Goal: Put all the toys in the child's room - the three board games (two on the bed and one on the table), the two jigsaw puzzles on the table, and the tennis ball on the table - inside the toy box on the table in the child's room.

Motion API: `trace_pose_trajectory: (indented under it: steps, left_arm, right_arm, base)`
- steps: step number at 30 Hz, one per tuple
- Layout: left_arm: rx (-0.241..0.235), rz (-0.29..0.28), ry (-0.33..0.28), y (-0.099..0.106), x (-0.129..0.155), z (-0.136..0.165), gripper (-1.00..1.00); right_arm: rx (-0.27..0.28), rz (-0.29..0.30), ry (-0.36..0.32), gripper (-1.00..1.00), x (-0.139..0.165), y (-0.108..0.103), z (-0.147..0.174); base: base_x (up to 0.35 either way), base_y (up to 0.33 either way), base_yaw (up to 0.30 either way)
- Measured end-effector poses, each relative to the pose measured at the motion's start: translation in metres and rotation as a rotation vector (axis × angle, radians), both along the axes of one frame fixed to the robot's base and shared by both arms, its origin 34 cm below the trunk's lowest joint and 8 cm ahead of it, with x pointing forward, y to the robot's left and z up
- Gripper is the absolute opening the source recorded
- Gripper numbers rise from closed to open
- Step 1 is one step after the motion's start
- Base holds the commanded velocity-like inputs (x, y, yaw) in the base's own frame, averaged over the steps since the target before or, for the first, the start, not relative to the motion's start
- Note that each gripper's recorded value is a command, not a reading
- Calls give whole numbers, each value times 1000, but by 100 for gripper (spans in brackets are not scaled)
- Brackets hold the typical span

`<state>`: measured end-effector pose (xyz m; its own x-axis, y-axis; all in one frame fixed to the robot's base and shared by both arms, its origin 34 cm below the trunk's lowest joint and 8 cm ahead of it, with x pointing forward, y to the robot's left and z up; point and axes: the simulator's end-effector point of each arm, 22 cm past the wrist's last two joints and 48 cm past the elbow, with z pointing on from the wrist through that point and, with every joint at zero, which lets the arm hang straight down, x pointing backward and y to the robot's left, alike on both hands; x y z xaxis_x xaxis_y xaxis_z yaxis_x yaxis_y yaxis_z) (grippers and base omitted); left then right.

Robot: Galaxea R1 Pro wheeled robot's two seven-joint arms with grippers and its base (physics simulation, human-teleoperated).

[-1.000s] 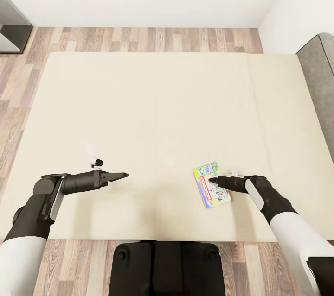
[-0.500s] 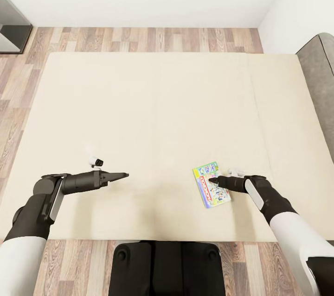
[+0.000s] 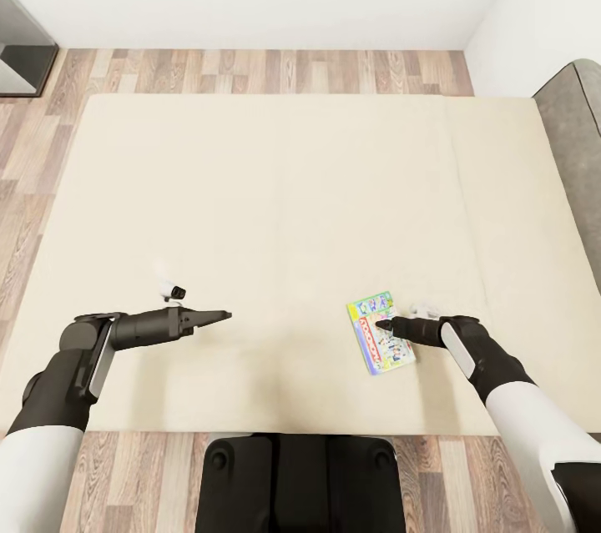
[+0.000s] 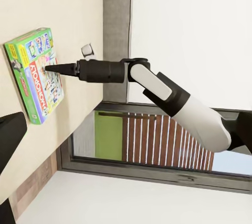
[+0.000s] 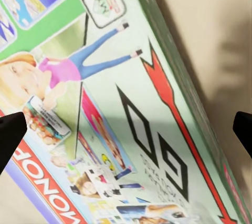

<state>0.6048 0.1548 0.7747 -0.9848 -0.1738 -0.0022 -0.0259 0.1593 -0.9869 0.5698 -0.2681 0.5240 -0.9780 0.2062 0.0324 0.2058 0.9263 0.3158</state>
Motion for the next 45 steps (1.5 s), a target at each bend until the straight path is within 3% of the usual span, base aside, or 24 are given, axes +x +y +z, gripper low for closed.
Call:
trace_pose_trajectory:
  steps: [11, 18, 45]
  left_arm:
    - [1, 1, 0, 1, 0, 0, 100]
    - [2, 0, -2, 1, 0, 0, 100]
    - [3, 1, -3, 1, 0, -1, 100]
  right_arm:
    - [-14, 2, 2, 100, -1, -9, -1]
    - [4, -6, 4, 100, -1, 3, -1]
    - [18, -14, 4, 100, -1, 7, -1]
  base:
    - [0, 107, 0]
    - [0, 156, 0]
    - [0, 32, 0]
